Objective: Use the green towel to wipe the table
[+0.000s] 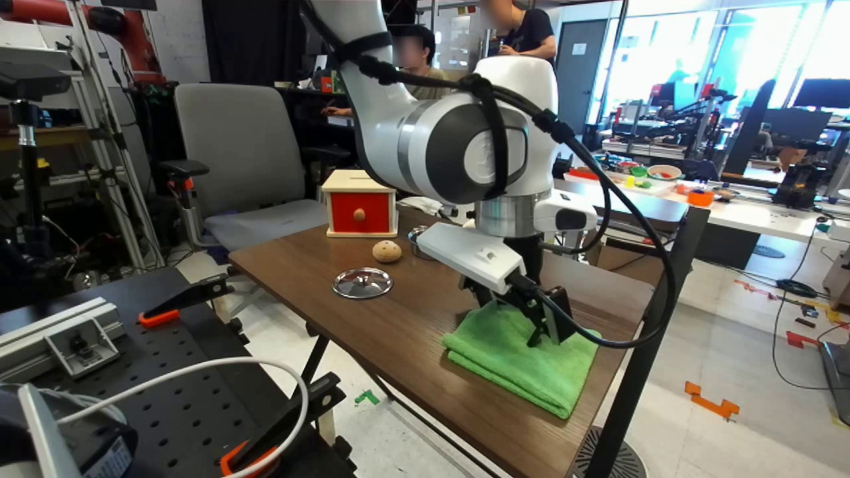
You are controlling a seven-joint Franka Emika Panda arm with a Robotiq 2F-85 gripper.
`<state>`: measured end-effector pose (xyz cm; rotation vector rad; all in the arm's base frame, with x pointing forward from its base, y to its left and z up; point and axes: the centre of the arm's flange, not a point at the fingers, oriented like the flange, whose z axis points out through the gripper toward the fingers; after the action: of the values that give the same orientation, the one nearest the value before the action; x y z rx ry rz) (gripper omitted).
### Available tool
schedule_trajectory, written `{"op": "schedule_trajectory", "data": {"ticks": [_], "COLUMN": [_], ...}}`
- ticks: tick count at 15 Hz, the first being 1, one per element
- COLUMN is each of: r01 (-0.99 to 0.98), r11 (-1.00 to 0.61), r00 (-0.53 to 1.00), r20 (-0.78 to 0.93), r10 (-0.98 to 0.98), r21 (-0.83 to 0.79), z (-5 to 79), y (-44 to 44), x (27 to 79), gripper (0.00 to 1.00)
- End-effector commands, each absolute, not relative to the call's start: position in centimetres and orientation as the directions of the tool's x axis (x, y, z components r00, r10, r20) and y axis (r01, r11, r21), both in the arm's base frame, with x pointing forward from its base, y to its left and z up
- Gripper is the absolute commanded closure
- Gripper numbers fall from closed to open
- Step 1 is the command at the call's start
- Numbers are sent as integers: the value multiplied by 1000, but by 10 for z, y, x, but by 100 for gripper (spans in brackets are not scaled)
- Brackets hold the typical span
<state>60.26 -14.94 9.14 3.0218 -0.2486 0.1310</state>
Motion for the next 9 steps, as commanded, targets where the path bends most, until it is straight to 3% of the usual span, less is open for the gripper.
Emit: {"op": "schedule_trajectory", "data": {"ticks": [1,9], "r01": [-183,-205], "r11": [-974,-966], "r00": [981,976], "r20": [83,111], "r10": [-173,-189], "r21": [132,158], "z": [86,116], "y": [-142,-124], "x": [646,703], "gripper": [0,0]}}
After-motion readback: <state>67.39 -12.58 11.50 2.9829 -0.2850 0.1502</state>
